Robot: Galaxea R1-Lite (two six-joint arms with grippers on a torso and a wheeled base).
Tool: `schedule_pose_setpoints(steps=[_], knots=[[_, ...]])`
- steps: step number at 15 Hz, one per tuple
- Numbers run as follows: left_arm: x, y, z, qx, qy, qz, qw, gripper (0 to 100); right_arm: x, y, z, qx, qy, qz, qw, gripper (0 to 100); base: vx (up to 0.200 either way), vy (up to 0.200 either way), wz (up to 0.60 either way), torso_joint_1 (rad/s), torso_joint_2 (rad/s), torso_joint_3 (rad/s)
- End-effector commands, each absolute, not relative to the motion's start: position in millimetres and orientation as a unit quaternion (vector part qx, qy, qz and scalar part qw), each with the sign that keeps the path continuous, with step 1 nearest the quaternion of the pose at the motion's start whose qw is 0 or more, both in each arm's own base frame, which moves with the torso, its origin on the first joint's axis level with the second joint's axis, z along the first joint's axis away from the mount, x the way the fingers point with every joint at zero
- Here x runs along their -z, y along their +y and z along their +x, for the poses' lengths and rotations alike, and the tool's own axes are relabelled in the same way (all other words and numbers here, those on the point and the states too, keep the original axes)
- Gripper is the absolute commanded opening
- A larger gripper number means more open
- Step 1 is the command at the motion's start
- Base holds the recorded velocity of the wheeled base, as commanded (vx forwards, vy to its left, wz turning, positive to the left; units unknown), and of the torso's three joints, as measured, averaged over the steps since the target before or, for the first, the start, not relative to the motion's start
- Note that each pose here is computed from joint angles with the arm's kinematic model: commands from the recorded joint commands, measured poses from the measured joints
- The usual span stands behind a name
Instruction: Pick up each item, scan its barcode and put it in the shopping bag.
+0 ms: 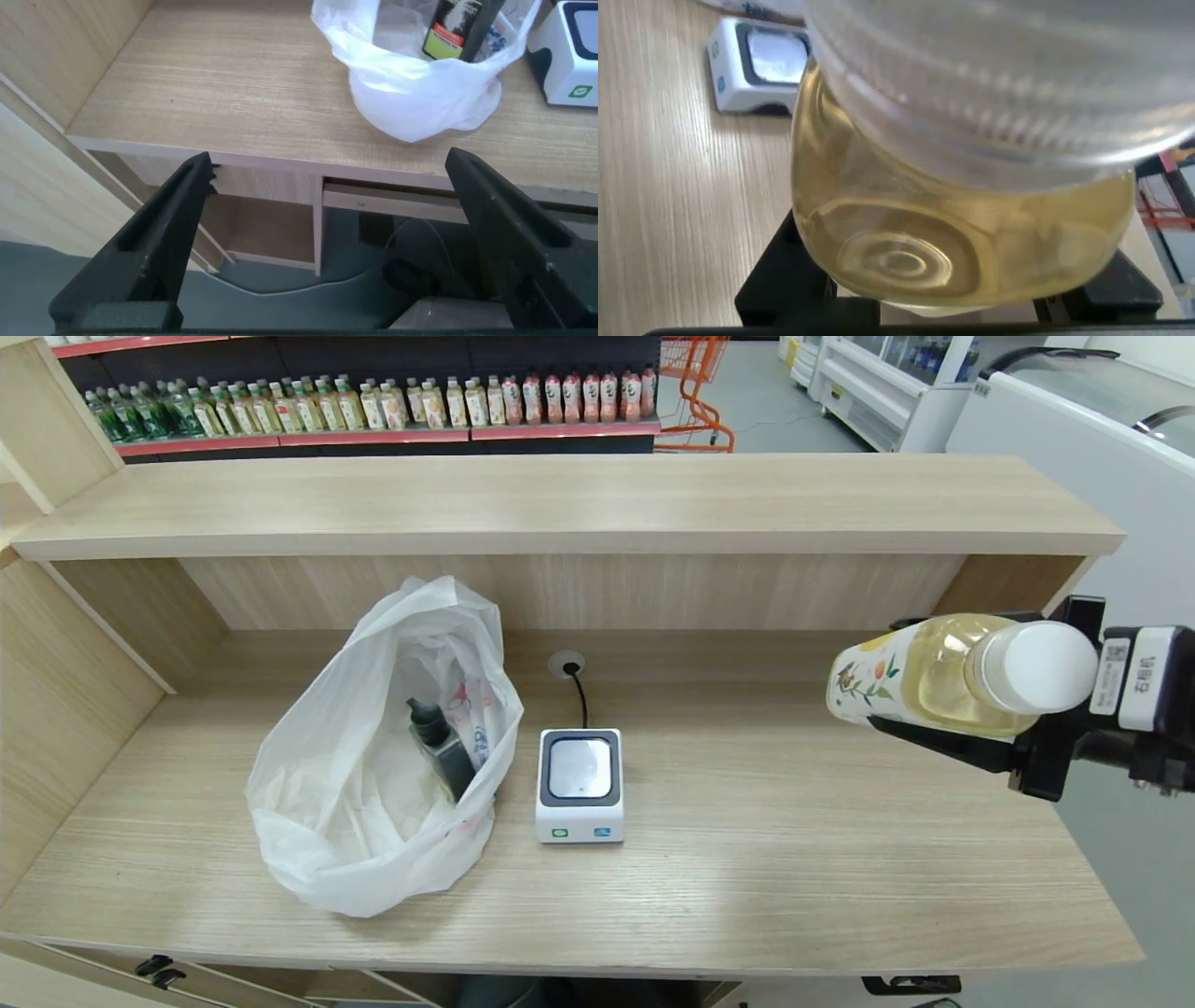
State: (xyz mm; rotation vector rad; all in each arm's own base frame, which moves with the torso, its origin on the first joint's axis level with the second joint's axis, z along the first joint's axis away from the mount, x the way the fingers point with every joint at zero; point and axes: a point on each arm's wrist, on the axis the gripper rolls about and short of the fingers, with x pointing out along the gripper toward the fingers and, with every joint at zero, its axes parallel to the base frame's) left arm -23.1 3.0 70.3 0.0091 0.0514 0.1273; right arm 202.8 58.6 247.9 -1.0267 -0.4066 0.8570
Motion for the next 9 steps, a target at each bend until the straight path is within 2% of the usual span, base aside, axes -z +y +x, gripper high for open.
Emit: schedule_pose_setpoints(steps=[1,9], knots=[[-70.3,2.9,-23.1,-0.065,0.025,0.004,0.998,100,-243.8,59.4,206.2,-0.403,-0.182,-0.468,0.765,0,0.000,0.200,0.00,-0.002,0.00,0.002],[-70.3,3.0,-23.1,-0.064,0.025,0.005,0.998,100,-229.2,66.6,240.0,-0.442,-0.167,-0.450,0.758,0,0.000,0.200,0.00,0.001,0.00,0.001]])
